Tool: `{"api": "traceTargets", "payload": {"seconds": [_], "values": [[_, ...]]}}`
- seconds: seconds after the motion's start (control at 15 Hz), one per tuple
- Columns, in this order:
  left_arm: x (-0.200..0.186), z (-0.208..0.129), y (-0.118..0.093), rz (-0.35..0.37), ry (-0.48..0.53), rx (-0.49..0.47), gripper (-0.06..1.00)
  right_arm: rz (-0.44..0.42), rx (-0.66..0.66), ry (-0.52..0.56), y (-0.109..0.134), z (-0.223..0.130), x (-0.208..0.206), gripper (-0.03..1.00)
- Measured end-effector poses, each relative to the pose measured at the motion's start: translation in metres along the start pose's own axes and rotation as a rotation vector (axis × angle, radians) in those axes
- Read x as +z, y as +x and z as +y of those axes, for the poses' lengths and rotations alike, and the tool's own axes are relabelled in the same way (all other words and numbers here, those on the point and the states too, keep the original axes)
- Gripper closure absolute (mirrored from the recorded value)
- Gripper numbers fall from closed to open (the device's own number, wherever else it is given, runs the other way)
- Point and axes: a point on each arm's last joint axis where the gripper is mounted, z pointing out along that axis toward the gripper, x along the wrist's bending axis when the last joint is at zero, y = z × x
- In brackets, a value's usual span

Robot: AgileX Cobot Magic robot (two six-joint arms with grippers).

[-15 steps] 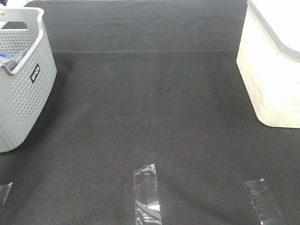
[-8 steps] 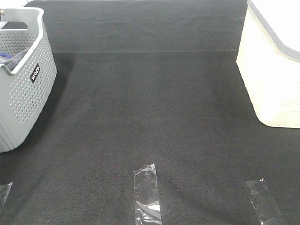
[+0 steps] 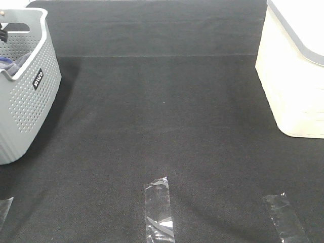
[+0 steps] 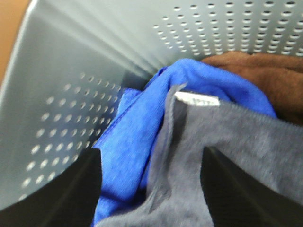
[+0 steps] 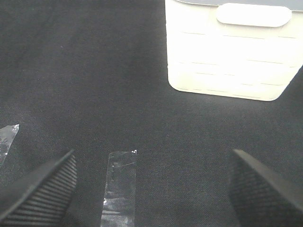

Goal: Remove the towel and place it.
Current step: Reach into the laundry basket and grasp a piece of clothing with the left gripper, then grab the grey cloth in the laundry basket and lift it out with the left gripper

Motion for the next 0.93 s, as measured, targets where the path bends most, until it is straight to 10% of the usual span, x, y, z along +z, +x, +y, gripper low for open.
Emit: {"api": "traceTargets", "payload": {"seconds": [0.93], "values": [[0.025, -0.004, -0.009, 0.013, -0.021, 0.044, 0.53, 0.000, 0.000, 0.000, 0.000, 0.000, 0.000, 0.16]]}}
